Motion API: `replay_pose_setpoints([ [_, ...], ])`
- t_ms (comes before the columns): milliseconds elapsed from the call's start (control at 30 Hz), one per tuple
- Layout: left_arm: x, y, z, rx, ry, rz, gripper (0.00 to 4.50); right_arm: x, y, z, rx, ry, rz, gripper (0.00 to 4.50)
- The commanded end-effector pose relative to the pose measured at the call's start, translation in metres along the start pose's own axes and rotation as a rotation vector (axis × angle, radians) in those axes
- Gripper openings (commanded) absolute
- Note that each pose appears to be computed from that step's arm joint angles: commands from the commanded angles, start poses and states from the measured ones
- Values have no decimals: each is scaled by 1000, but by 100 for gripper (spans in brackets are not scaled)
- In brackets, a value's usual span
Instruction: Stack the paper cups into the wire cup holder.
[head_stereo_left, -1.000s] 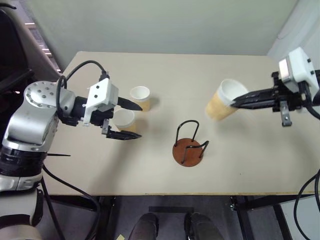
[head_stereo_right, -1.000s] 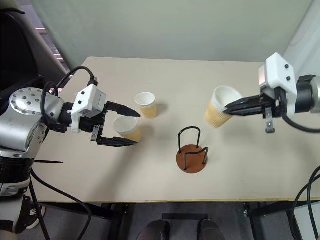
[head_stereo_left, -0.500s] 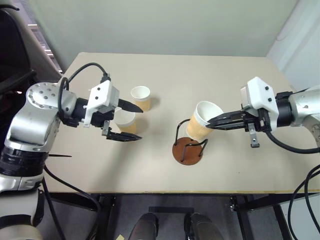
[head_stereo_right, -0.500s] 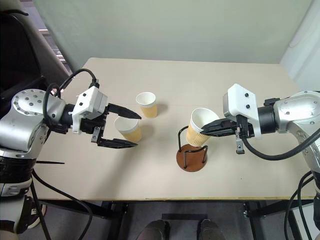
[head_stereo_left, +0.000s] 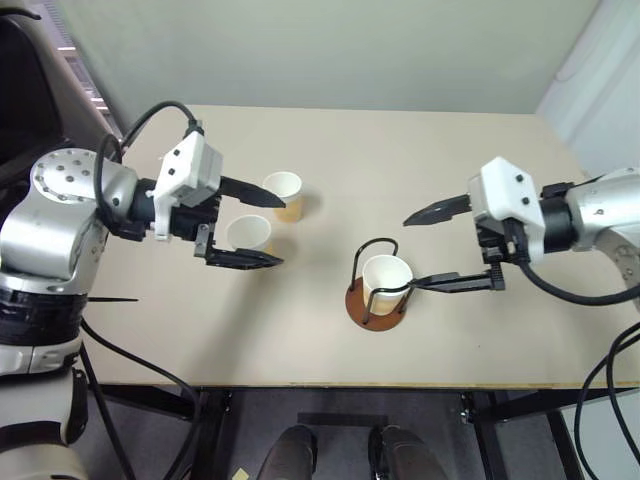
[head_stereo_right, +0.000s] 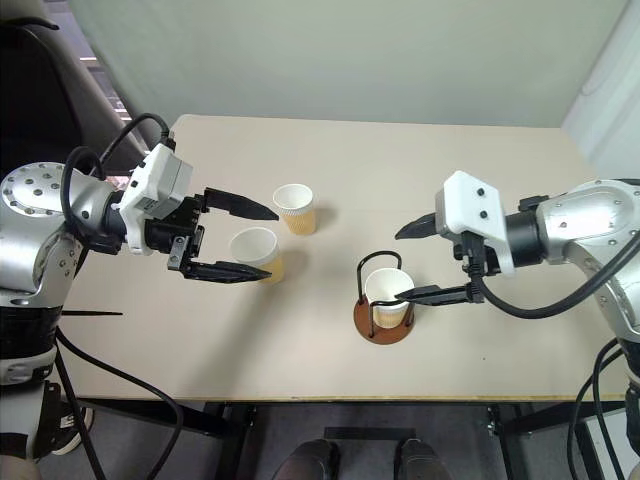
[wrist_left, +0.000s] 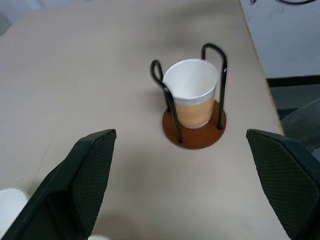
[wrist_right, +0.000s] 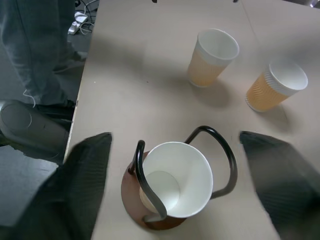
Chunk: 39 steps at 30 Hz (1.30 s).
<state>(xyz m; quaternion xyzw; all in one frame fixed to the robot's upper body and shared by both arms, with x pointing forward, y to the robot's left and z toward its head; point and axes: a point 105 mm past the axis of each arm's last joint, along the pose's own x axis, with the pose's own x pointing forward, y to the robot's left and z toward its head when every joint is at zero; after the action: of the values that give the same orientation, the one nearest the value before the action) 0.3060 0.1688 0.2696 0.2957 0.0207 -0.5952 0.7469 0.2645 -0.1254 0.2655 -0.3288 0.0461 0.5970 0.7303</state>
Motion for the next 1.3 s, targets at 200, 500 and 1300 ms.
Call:
replay_pose_setpoints([
  [200,20,113,-23,214,268,419,450,-88,-40,-8,89,-86,-354,407],
  [500,72,107,-58,260,521,189,450,-93,-39,-16,105,-81,-433,407],
  [1300,100,105,-62,283,527,195,2,-101,-26,-21,136,-25,-527,410],
])
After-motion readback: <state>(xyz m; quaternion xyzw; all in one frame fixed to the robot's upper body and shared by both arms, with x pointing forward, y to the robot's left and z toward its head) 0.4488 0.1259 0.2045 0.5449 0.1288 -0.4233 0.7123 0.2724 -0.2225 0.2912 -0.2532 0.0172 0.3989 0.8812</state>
